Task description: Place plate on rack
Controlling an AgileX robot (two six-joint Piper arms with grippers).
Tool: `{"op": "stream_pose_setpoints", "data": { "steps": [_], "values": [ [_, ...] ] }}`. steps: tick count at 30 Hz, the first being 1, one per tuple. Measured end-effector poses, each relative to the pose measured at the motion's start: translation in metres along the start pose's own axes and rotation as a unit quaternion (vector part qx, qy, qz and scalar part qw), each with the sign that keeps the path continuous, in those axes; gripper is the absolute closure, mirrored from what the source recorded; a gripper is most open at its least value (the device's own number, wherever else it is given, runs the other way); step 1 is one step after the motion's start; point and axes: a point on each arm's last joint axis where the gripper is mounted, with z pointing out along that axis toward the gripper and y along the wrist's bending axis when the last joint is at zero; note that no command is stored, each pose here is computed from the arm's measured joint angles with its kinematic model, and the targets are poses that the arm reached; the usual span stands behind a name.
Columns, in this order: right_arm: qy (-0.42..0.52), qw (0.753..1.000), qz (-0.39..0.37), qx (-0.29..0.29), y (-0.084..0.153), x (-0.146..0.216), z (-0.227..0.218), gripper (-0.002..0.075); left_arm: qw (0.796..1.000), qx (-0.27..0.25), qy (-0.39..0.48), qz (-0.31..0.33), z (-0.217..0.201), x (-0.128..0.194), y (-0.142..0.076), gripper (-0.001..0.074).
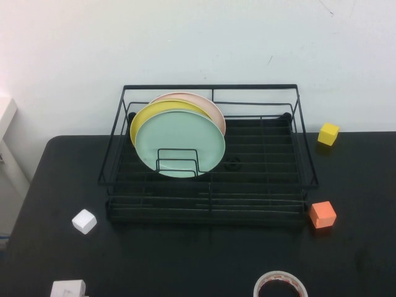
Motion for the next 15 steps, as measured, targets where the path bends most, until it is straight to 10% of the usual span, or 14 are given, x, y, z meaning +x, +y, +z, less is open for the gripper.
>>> {"op": "stream_pose_setpoints", "data": {
  "steps": [15],
  "values": [
    [0.056,0.977,0.068,0.195,-0.020,0.008,-0.006,0.0728,1.000,0.000,-0.001,0.000,0.000,0.000,0.000,0.0736]
  ]
}}
